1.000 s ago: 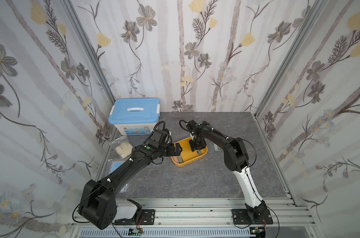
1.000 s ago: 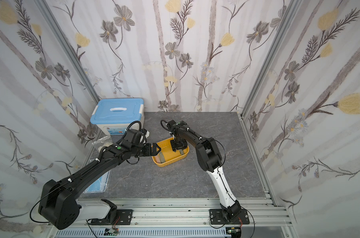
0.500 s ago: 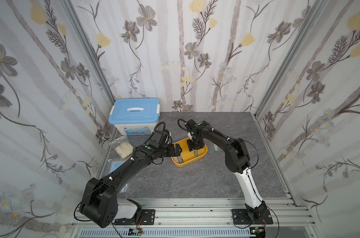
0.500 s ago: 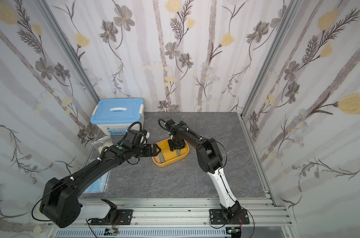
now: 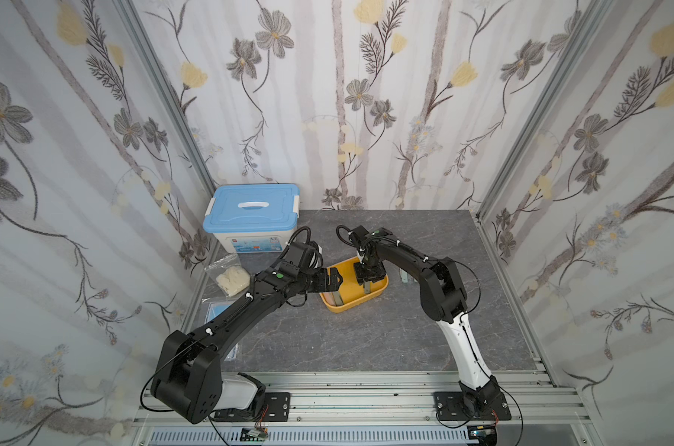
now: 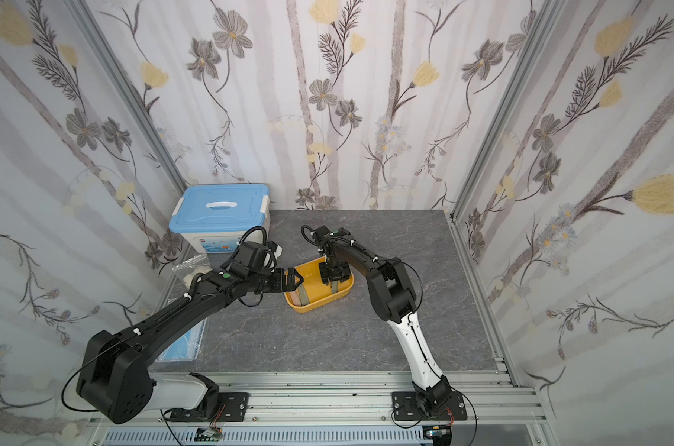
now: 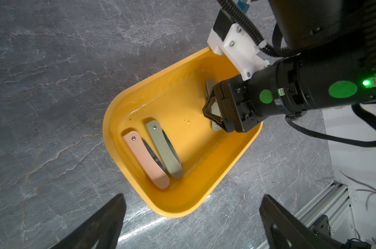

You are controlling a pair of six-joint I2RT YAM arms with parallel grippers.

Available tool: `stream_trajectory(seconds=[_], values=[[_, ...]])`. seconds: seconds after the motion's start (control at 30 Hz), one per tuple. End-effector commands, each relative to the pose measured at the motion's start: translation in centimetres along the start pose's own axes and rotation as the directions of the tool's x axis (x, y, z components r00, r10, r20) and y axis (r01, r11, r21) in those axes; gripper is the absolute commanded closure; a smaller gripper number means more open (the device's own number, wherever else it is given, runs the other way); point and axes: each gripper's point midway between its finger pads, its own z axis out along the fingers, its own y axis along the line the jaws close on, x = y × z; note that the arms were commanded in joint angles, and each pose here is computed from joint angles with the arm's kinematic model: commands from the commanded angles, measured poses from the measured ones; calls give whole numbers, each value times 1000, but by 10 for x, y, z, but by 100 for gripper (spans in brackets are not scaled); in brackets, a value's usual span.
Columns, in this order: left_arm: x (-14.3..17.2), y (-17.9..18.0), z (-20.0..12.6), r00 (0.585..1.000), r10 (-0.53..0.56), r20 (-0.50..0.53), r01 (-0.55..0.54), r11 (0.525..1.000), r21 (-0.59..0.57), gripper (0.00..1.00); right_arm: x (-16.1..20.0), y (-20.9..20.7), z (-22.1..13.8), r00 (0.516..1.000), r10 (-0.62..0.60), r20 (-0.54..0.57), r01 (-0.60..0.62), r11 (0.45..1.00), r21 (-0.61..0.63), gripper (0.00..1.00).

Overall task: Take the fruit knife out of the storage box
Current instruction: Pick up the fruit knife from the storage box.

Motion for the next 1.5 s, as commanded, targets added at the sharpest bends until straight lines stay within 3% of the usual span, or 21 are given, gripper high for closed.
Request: stream_trajectory(seconds=[0.0,0.53,0.87,1.1,1.23,1.47], values=[[-5,-5,-1,1000,2,16,-3,1000,24,0,-2,-3,2,1000,21,-2,-21,1000,13,46],[0,-4,-1,1000,15,1,-15,1000,28,0,2,-3,19,1000,-8,-30,10,999,51,54],[1,-2,-1,1000,17,-7,-16,999,31,0,3,-1,20,999,2,-34,0,999,44,65],[-1,-2,-2,1000,17,-4,-17,999,36,0,3,-1,20,999,4,-34,-3,999,42,80],[-1,-2,-1,1000,16,-7,-16,999,35,0,2,-1,20,999,8,-34,-6,999,41,94],[-4,-3,0,1000,18,-4,-18,999,39,0,-4,0,8,999,30,-12,-30,1000,8,99]])
